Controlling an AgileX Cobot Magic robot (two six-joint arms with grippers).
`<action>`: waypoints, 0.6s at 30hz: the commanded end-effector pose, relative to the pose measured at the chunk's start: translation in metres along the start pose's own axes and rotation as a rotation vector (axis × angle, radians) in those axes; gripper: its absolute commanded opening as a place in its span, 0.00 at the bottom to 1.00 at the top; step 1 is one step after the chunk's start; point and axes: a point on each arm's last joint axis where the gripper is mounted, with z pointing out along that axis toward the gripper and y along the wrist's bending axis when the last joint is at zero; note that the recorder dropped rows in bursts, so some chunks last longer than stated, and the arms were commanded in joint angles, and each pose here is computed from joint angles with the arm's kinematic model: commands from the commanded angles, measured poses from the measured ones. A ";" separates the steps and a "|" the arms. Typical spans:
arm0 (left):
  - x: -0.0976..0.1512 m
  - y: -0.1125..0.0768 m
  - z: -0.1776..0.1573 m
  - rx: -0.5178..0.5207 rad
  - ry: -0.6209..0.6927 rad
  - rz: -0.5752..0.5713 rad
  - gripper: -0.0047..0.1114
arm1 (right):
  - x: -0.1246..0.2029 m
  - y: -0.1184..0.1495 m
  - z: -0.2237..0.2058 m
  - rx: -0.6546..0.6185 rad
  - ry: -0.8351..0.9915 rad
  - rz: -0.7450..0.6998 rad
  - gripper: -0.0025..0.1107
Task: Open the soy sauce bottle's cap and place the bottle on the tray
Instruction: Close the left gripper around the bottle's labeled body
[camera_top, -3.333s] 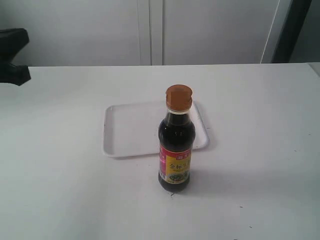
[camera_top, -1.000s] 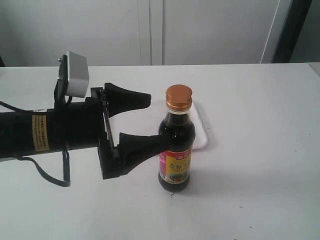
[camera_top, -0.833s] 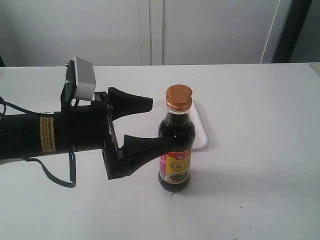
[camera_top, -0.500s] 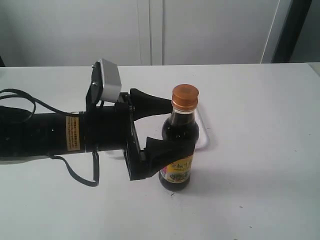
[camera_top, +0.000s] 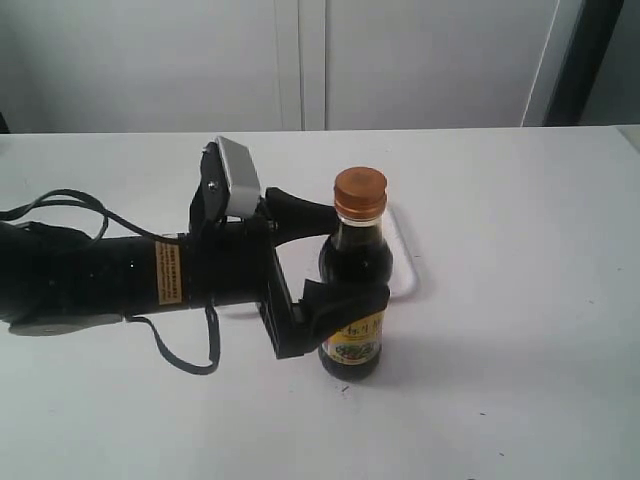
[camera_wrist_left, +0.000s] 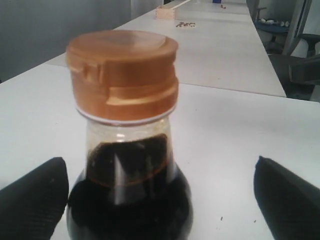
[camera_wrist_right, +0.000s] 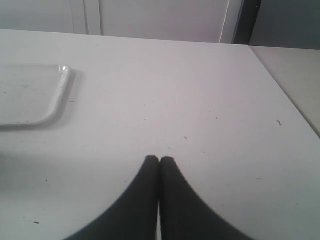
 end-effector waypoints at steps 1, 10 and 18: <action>0.000 0.002 0.007 0.006 -0.013 0.014 0.94 | 0.001 0.000 0.000 0.000 -0.001 -0.003 0.02; 0.009 0.015 0.024 0.010 -0.006 0.001 0.93 | 0.001 0.000 0.000 0.000 -0.001 -0.003 0.02; 0.023 0.023 0.034 0.011 0.014 -0.018 0.93 | 0.001 0.000 0.000 0.000 -0.001 -0.003 0.02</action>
